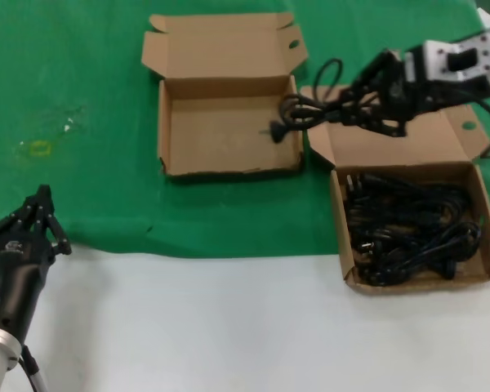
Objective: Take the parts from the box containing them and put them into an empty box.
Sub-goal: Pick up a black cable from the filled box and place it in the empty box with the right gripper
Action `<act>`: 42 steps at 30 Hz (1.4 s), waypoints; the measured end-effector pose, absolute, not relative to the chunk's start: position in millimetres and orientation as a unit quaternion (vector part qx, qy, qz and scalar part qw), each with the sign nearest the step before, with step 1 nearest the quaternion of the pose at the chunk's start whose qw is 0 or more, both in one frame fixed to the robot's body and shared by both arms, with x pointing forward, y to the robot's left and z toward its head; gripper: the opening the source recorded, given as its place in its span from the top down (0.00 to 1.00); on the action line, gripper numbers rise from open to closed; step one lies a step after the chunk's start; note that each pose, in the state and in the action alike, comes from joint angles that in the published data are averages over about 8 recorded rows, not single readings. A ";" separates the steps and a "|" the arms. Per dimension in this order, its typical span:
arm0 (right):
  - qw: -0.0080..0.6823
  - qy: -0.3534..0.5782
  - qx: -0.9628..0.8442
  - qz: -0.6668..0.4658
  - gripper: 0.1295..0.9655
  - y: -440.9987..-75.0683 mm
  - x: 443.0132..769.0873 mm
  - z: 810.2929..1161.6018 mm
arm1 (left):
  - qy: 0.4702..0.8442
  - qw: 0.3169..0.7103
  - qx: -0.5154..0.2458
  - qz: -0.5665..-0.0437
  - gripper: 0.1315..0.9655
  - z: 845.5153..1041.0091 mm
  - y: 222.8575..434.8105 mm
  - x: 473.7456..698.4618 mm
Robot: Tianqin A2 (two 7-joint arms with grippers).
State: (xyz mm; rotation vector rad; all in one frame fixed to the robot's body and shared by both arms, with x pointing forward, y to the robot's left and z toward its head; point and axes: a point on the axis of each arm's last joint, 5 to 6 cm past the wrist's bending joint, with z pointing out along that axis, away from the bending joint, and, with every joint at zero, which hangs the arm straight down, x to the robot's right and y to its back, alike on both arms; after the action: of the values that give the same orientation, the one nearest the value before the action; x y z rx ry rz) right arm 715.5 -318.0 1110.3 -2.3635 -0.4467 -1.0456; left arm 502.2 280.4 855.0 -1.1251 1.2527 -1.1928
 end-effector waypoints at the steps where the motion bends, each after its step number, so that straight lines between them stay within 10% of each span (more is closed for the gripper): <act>1: 0.259 -0.167 -0.869 -0.387 0.90 -312.8 719.0 1109.4 | 0.521 0.513 -0.468 -0.496 0.99 855.0 280.4 502.2; 42: 0.277 -0.138 -0.834 -0.457 0.90 -181.6 772.2 1018.6 | 0.521 0.513 -0.468 -0.496 0.99 855.0 280.4 502.2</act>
State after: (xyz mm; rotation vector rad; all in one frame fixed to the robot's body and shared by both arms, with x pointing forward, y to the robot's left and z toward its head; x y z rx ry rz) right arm 772.2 -181.6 1018.6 -2.2393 -0.3693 -1.2267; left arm 502.2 280.4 855.0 -1.1251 1.2527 -1.1928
